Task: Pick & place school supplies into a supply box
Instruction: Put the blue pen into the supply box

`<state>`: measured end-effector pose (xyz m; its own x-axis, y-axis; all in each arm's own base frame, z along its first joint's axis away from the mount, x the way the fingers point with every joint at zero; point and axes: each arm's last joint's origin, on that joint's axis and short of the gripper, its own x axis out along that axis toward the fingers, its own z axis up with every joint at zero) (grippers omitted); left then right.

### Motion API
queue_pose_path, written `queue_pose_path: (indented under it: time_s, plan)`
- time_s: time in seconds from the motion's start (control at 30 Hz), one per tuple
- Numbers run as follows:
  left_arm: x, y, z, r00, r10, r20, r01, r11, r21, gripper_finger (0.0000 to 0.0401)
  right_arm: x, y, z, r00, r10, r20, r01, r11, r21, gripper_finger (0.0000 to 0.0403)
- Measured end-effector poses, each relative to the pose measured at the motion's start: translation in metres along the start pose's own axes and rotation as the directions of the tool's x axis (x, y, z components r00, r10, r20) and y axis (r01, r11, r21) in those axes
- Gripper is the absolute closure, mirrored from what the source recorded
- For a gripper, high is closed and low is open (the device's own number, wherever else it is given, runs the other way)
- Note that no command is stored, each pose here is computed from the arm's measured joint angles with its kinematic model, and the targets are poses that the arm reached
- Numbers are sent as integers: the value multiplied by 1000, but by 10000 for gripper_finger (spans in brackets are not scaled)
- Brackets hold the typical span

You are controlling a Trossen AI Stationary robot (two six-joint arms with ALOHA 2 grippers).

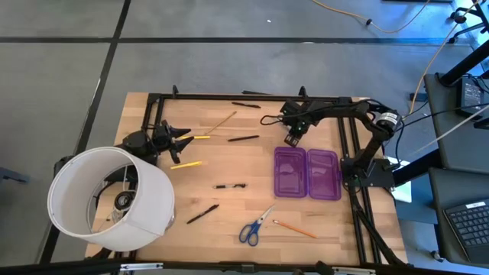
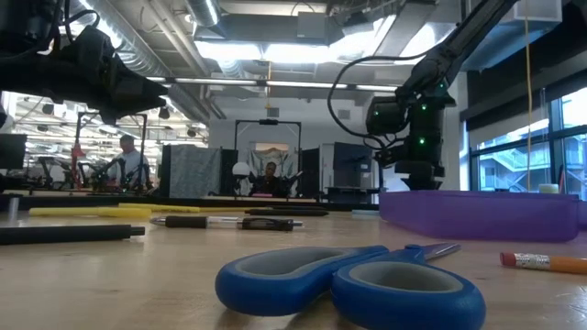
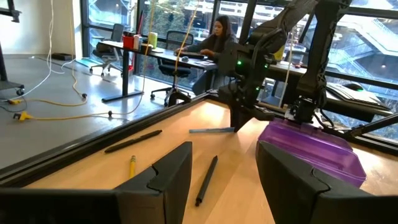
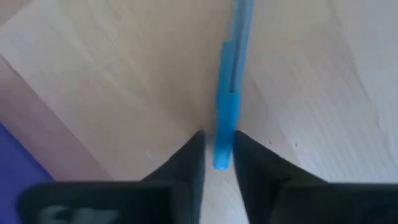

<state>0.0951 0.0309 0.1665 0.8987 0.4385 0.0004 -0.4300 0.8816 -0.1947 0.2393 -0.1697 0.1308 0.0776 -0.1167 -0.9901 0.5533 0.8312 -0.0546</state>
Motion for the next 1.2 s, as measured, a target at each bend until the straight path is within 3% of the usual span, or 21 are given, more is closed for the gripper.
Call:
queue_pose_path:
  time_s: [0.13,0.5,0.83,1.03,1.2]
  plan:
    - [0,0,0,1000,0,0,0,1000,0,230,0,0,0,1000,-5,2,5,1000,-1,385]
    - [0,0,0,1000,0,0,0,1000,0,230,-9,-1,-2,999,-26,29,26,1000,2,374]
    - [0,0,0,1000,0,0,0,1000,0,230,-54,1,-11,991,-6,137,7,1000,-7,370]
    - [0,0,0,1000,0,0,0,1000,0,230,-88,28,-27,978,89,189,-51,979,-198,374]
    - [0,0,0,1000,0,0,0,1000,0,230,-100,61,-50,988,128,84,-82,907,-413,366]
